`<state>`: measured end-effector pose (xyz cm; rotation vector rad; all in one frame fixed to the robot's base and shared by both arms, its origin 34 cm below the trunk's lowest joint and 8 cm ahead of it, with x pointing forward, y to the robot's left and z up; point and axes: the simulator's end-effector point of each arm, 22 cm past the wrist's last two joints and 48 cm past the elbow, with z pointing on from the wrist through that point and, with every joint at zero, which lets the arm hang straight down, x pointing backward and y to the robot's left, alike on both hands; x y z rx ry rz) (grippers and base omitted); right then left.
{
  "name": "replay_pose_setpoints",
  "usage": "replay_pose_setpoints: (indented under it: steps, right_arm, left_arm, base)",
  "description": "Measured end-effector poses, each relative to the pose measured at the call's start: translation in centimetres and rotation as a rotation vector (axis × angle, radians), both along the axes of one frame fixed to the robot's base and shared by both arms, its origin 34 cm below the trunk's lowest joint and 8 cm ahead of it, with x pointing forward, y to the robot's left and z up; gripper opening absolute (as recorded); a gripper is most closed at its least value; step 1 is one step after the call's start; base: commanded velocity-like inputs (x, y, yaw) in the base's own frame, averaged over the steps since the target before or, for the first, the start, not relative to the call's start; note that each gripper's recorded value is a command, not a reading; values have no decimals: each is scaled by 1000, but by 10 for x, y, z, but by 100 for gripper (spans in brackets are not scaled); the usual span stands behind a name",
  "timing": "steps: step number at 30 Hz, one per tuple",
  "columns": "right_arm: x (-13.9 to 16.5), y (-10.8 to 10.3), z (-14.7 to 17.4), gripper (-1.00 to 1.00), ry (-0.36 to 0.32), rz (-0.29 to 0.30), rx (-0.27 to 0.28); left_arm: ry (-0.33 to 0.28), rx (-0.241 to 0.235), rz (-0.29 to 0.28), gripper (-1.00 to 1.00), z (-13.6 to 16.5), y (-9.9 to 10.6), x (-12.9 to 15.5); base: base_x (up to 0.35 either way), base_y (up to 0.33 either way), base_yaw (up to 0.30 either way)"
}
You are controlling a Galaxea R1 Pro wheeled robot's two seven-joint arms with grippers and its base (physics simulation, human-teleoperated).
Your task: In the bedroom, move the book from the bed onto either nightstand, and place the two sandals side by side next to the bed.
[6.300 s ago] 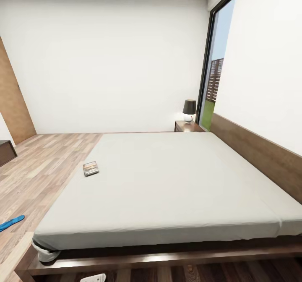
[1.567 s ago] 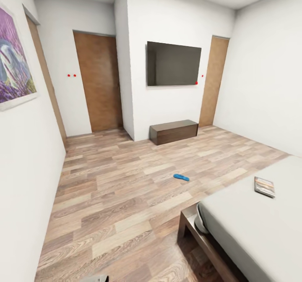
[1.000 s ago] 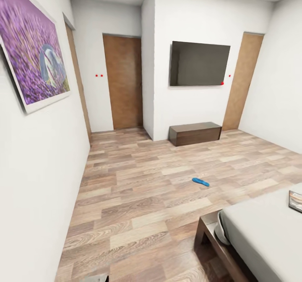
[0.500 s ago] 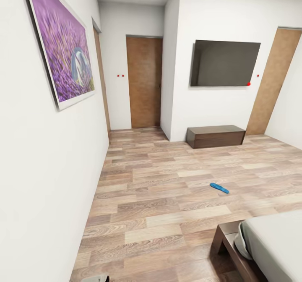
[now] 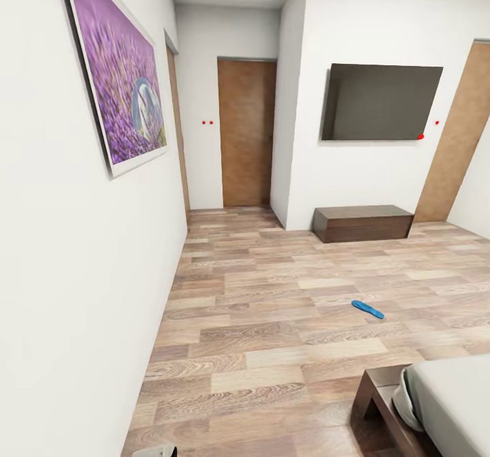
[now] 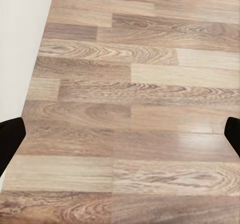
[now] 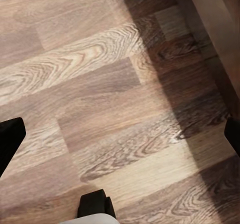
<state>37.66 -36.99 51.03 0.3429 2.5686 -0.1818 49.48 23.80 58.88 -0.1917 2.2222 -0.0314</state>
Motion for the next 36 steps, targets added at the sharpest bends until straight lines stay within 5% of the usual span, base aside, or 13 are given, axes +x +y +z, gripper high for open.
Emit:
replay_pose_setpoints:
  steps: [36]
  right_arm:
    - [-1, 7, -1, 100, 4, 9, 6]
  left_arm:
    - [1, 0, 0, 100, 0, 1, -1]
  base:
    - [300, 0, 1]
